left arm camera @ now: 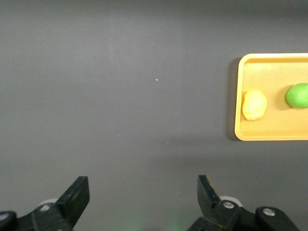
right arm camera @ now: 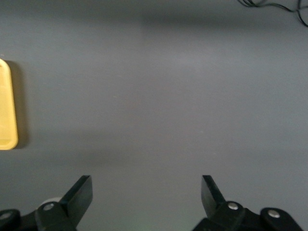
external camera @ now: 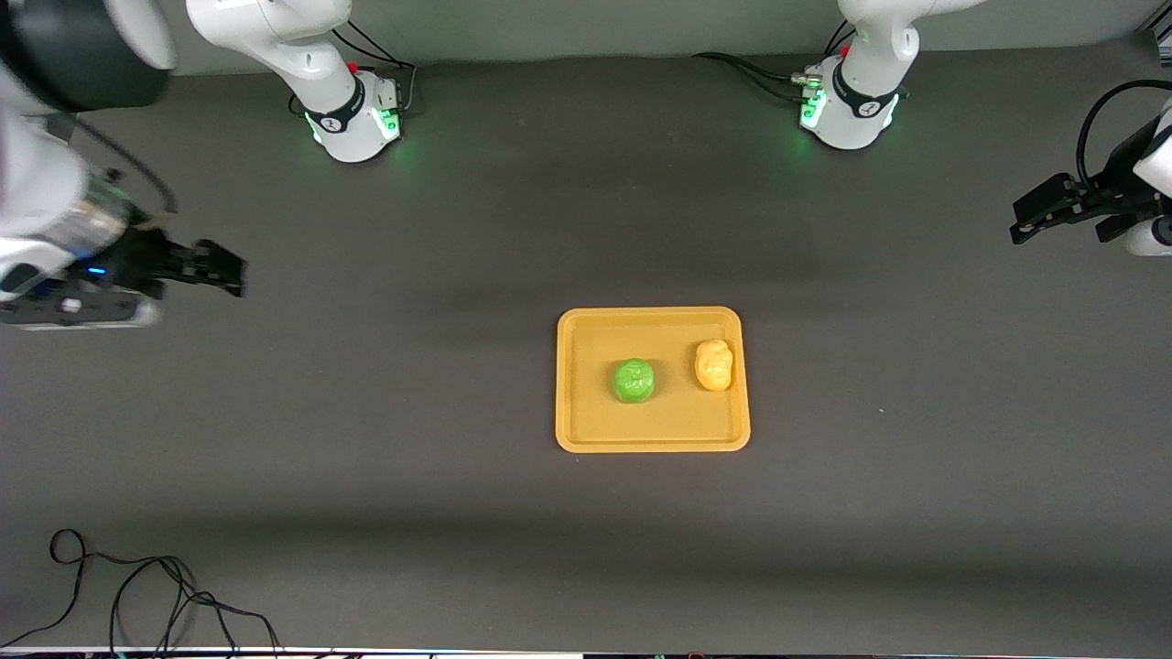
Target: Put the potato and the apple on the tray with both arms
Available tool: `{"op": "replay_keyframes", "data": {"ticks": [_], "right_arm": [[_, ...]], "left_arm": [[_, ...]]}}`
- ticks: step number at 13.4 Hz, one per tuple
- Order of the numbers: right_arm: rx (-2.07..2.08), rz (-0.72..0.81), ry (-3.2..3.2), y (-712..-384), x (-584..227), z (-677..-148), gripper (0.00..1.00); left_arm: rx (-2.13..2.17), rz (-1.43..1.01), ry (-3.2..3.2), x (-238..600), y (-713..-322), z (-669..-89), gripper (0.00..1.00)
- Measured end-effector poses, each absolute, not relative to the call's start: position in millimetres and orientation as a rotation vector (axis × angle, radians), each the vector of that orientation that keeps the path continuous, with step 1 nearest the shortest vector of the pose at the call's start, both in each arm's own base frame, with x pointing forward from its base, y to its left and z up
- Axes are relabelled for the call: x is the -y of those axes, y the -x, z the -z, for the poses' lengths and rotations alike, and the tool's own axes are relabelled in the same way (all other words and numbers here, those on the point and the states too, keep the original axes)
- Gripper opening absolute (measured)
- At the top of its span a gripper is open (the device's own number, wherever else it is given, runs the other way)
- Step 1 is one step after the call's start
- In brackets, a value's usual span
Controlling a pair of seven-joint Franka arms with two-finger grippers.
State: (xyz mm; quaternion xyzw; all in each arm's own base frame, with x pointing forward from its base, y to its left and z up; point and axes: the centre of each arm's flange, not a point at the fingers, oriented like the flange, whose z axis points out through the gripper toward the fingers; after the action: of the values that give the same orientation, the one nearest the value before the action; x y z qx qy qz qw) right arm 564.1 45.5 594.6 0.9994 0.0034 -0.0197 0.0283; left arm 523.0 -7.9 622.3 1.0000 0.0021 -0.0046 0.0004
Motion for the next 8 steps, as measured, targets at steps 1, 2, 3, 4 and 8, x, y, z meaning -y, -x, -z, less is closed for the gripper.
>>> {"op": "replay_keyframes", "data": {"ticks": [1, 2, 3, 4, 8], "right_arm": [[0.0, 0.063, -3.089, -562, -22, -593, 1.0], [0.006, 0.066, -3.091, -561, -2, -591, 1.0], [0.017, 0.064, -3.093, -561, 15, -590, 1.0], [0.027, 0.061, -3.095, -561, 25, -590, 1.0], [0.024, 0.035, -3.095, -562, 25, -597, 1.0]], "left_arm": [[-0.001, 0.015, -3.15, 9, -523, -622, 1.0], [0.002, 0.015, -3.154, 10, -523, -622, 1.0], [0.002, 0.015, -3.156, 9, -523, -622, 1.0], [0.002, 0.015, -3.158, 9, -523, -622, 1.0], [0.0, 0.014, -3.159, 8, -523, -622, 1.0]]}}
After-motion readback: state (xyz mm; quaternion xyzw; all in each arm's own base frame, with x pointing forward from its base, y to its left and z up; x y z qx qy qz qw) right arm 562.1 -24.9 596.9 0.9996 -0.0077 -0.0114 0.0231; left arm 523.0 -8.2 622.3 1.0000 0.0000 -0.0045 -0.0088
